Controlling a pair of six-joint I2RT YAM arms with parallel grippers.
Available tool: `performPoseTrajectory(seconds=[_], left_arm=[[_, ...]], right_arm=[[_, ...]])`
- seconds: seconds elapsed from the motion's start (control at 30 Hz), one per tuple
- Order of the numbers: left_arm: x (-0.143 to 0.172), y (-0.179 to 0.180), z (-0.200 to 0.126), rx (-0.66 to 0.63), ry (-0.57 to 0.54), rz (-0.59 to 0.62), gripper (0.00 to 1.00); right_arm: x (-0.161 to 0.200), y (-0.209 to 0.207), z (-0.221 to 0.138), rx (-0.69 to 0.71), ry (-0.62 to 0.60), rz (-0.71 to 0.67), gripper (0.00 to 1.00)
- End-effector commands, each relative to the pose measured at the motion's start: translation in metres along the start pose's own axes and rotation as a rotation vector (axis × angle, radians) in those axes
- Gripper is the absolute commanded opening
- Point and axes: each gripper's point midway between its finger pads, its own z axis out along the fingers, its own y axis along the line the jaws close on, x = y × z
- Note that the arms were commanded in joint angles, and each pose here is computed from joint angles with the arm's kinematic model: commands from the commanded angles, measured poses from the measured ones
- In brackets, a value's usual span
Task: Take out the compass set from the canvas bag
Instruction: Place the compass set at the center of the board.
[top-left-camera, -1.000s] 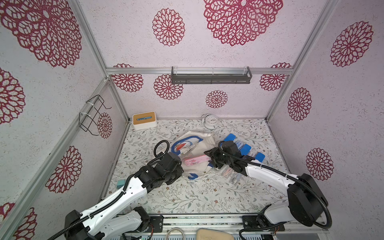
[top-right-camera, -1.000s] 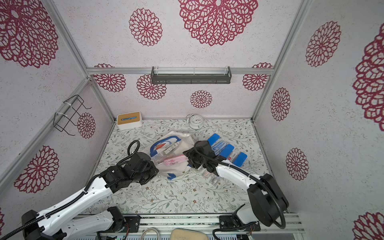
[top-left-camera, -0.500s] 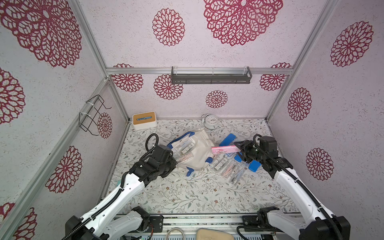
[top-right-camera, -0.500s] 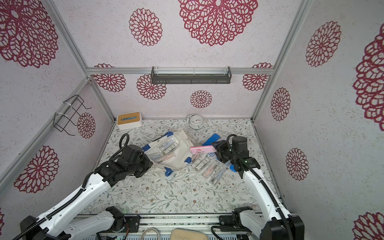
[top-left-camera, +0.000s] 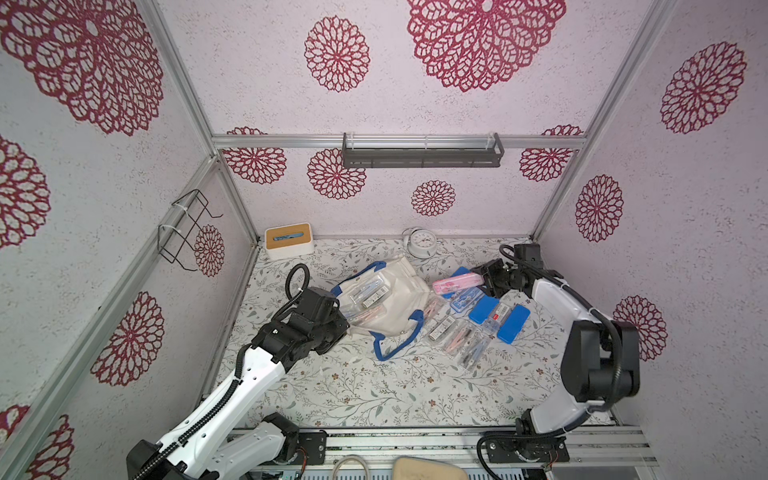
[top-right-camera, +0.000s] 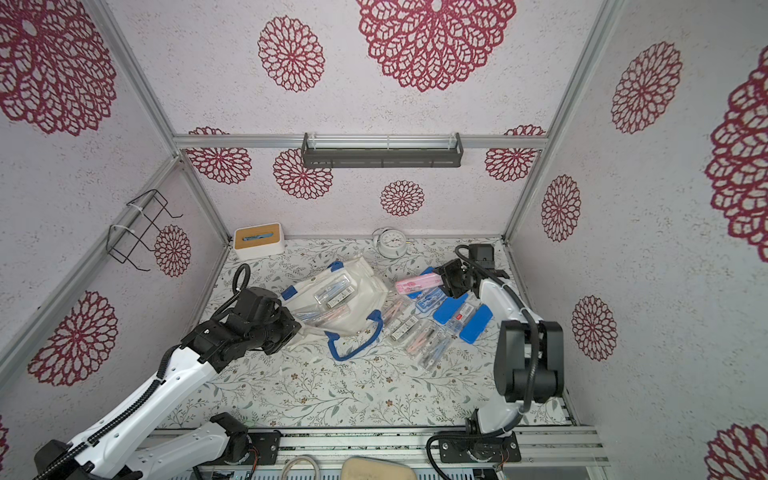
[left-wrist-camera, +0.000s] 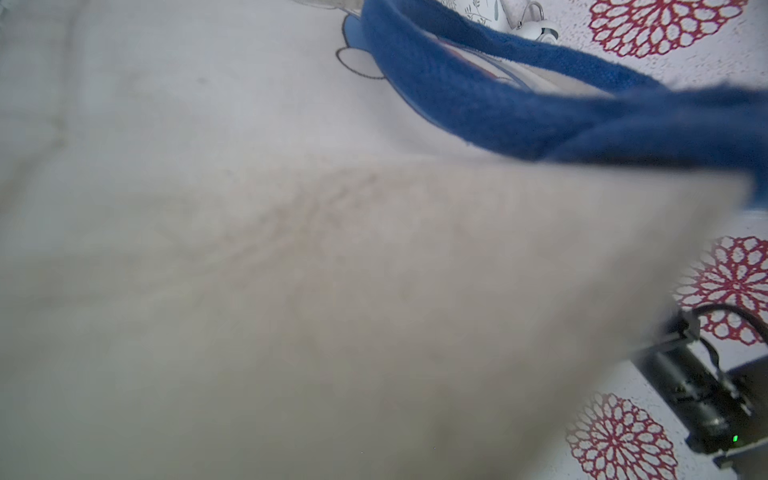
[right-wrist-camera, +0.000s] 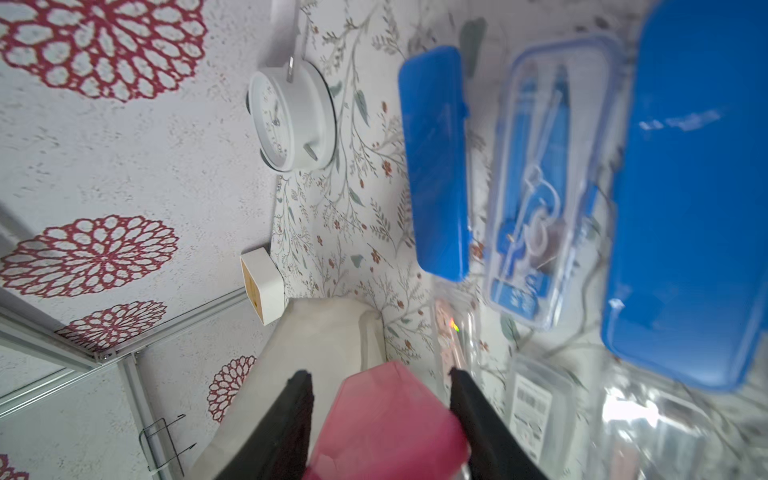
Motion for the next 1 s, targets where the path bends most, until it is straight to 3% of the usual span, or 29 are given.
performPoseTrajectory(seconds=[0.0,0.33,0.6,0.77,0.97], left_arm=[[0.005,-0.007,0.003,0.009,0.040,0.034,0.00],[0.023,-0.020,0.010,-0.001,0.107,0.165,0.00],[0.032,-0.010,0.015,-0.020,0.118,0.141,0.00],[0.032,-0.009,0.015,-0.025,0.121,0.135,0.00],[0.032,-0.014,0.018,-0.026,0.131,0.149,0.00]], right_arm=[[-0.003,0.032,0.020,-0.032,0.068,-0.092,0.34],[-0.009,0.018,0.107,0.162,0.237,-0.212,0.34],[-0.011,-0.003,0.141,0.216,0.292,-0.211,0.38],[-0.010,-0.003,0.144,0.212,0.290,-0.217,0.55],[-0.014,0.022,0.132,0.157,0.252,-0.237,0.66]])
